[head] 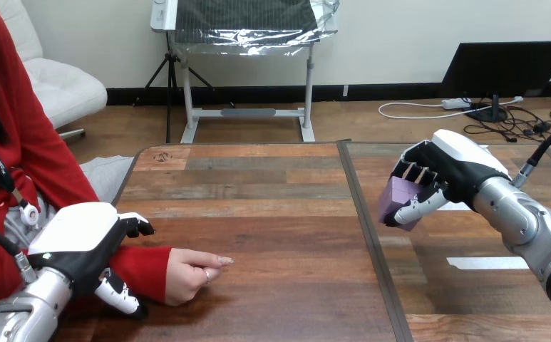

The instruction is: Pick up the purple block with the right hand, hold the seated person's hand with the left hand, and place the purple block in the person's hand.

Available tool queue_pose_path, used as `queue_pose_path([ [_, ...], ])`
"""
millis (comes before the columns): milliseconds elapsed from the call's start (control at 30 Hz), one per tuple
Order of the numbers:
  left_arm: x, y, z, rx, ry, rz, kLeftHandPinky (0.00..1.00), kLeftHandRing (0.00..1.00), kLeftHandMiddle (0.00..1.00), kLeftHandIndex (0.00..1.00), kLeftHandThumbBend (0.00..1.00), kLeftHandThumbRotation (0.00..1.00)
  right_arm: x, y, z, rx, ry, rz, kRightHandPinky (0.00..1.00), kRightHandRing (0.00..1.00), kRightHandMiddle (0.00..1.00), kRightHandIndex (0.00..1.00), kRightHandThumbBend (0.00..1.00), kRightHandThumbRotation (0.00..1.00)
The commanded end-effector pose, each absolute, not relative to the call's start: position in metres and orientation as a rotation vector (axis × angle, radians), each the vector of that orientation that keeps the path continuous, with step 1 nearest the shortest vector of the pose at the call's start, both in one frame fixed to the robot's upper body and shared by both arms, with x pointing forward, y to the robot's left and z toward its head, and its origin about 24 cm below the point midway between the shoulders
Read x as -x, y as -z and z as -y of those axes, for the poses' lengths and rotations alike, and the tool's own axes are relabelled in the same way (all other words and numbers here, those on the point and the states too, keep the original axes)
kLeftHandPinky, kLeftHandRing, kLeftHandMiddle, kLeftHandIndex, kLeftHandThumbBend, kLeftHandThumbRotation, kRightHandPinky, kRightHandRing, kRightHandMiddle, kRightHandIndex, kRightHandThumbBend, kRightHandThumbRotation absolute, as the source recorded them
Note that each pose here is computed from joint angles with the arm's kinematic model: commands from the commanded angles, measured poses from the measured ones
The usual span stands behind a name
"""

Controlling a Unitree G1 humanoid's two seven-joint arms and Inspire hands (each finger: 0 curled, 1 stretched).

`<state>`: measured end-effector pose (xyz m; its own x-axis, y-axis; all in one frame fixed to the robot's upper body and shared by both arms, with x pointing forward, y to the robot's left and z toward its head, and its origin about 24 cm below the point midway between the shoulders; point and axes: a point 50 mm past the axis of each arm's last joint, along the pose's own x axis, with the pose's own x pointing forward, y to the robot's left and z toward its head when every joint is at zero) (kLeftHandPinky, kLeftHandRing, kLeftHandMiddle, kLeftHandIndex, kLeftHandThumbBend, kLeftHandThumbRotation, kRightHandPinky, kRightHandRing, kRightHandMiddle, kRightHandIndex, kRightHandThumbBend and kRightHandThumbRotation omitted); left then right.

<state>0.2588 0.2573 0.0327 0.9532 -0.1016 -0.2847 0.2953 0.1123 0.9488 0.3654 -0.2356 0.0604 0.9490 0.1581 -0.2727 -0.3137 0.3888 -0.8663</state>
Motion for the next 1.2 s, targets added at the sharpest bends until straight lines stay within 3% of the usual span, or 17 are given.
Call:
queue_pose_path([
  [0, -0.2705, -0.0372, -0.2586, -1.456, 0.291, -0.172, 0.67, 0.74, 0.76, 0.74, 0.99, 0.11, -0.3768, -0.0874, 0.2301, 1.097, -0.243, -0.032, 0.50, 0.48, 0.51, 0.52, 0.71, 0.00],
  [400, -0.2735, -0.0372, -0.2570, -1.383, 0.321, -0.225, 0.52, 0.66, 0.69, 0.68, 0.96, 0.02, -0.3765, -0.0878, 0.2299, 1.088, -0.249, -0.027, 0.49, 0.48, 0.51, 0.52, 0.71, 0.00],
  [833, -0.2732, -0.0359, -0.2553, -1.337, 0.359, -0.278, 0.48, 0.59, 0.63, 0.61, 0.90, 0.00, -0.3761, -0.0887, 0.2299, 1.087, -0.252, -0.014, 0.49, 0.48, 0.51, 0.52, 0.70, 0.00],
  [1167, -0.2721, -0.0350, -0.2547, -1.298, 0.376, -0.280, 0.41, 0.46, 0.53, 0.56, 0.87, 0.00, -0.3761, -0.0886, 0.2300, 1.090, -0.248, -0.015, 0.48, 0.48, 0.51, 0.52, 0.70, 0.00],
])
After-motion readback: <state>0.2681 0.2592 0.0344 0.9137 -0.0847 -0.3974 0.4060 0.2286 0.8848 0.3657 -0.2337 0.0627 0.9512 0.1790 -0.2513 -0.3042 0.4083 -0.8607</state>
